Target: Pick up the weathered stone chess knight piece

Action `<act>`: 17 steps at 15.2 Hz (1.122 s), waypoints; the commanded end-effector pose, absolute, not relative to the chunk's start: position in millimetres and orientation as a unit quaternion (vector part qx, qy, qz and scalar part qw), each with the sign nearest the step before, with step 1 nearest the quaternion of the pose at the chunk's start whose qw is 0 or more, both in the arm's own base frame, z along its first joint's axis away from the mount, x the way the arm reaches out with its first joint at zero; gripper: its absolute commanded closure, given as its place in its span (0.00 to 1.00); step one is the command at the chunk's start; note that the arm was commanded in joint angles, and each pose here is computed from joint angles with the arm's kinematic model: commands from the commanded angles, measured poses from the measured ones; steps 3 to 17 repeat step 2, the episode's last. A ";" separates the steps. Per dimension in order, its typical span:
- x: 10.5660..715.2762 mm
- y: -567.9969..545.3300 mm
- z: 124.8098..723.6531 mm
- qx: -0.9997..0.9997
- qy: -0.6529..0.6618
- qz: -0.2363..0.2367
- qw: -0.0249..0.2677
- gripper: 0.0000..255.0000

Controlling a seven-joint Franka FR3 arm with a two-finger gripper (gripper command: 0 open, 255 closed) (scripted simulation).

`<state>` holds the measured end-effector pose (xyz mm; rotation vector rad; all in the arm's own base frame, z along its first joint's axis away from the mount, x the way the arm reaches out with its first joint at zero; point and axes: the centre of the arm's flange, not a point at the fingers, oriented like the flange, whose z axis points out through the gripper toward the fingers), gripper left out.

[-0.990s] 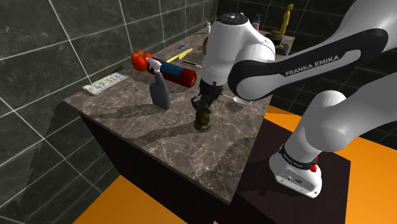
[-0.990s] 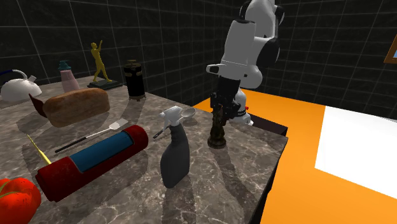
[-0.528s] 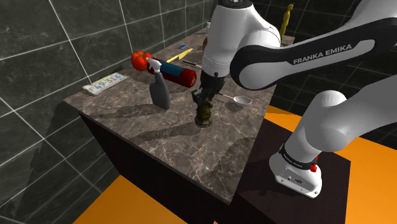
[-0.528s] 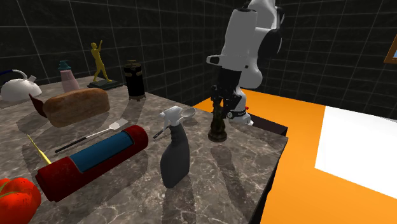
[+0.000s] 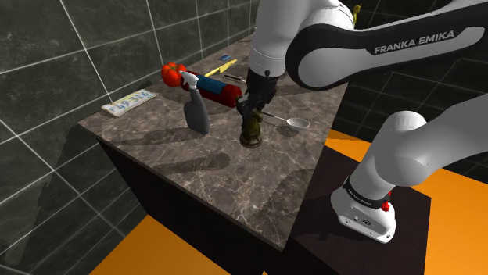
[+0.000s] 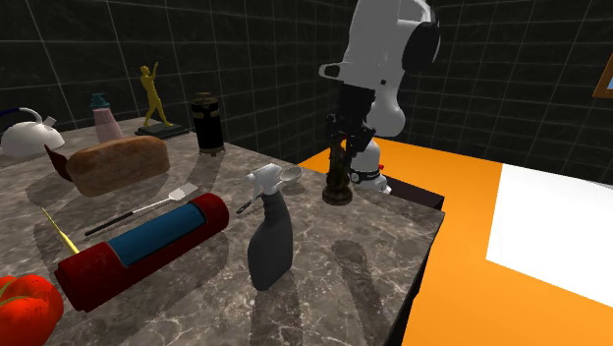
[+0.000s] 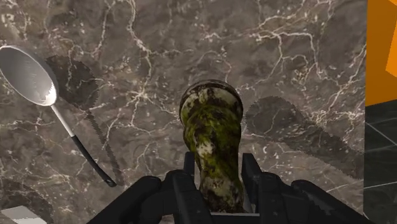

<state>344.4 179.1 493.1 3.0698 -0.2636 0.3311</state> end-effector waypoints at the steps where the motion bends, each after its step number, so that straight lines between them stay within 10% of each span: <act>1: 343.5 178.4 499.6 0.990 -0.085 0.107 0.021 1.00; 17: 343.6 178.4 499.6 0.990 -0.085 0.107 0.021 1.00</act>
